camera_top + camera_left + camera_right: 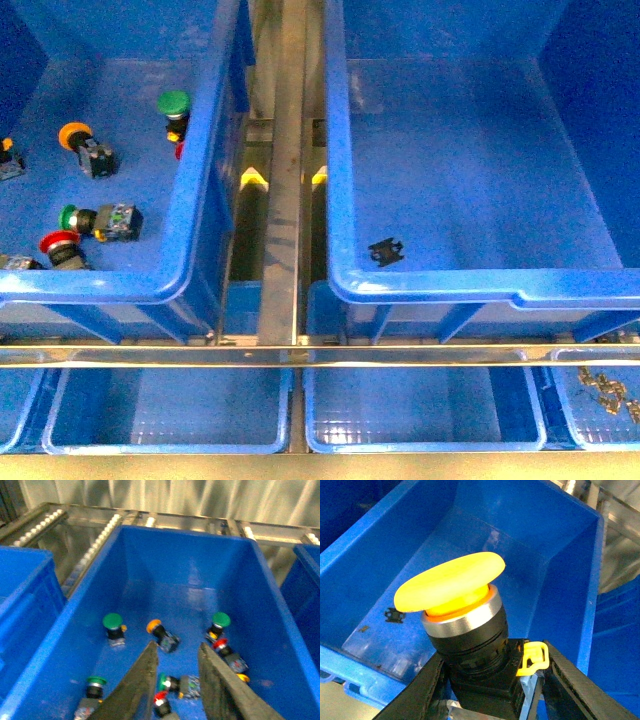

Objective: Pick red and yellow buttons and place in box

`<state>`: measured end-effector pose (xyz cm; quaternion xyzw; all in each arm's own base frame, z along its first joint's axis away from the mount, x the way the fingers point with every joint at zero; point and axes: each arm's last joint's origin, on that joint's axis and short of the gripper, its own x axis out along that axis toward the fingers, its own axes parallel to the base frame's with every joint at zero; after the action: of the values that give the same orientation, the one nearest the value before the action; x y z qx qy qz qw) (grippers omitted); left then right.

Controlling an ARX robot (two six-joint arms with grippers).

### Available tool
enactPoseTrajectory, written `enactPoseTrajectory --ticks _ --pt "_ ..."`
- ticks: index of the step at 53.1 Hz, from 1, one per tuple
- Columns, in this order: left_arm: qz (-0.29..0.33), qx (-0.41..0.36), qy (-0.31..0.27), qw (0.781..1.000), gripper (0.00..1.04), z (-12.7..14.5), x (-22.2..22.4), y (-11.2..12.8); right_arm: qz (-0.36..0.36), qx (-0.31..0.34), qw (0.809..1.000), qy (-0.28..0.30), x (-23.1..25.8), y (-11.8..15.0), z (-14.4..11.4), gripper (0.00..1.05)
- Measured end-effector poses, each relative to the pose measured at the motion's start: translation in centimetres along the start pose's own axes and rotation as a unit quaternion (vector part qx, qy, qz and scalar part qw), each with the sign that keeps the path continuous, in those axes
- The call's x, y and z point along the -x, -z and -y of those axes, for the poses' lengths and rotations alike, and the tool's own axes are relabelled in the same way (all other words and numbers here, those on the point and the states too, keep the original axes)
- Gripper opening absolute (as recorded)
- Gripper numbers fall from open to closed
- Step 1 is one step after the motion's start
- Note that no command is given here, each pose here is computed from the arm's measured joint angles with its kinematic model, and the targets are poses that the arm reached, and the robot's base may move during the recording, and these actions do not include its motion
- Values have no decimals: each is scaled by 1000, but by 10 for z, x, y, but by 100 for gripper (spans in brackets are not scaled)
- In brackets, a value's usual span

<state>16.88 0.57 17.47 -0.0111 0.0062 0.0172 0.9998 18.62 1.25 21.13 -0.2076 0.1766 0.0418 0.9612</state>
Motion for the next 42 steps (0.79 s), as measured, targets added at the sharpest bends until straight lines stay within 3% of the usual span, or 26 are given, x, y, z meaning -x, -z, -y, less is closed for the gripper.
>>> enactPoseTrajectory --ticks 7,16,42 --pt "8 -3 16 1000 2 5 9 5 -6 -9 1000 1 5 2 -8 41" --pt "-3 -5 16 1000 3 4 20 13 1 -11 1000 -1 8 1 -10 41" --pt "14 -5 17 1000 3 4 43 3 16 -1 1000 -21 7 -4 -22 41"
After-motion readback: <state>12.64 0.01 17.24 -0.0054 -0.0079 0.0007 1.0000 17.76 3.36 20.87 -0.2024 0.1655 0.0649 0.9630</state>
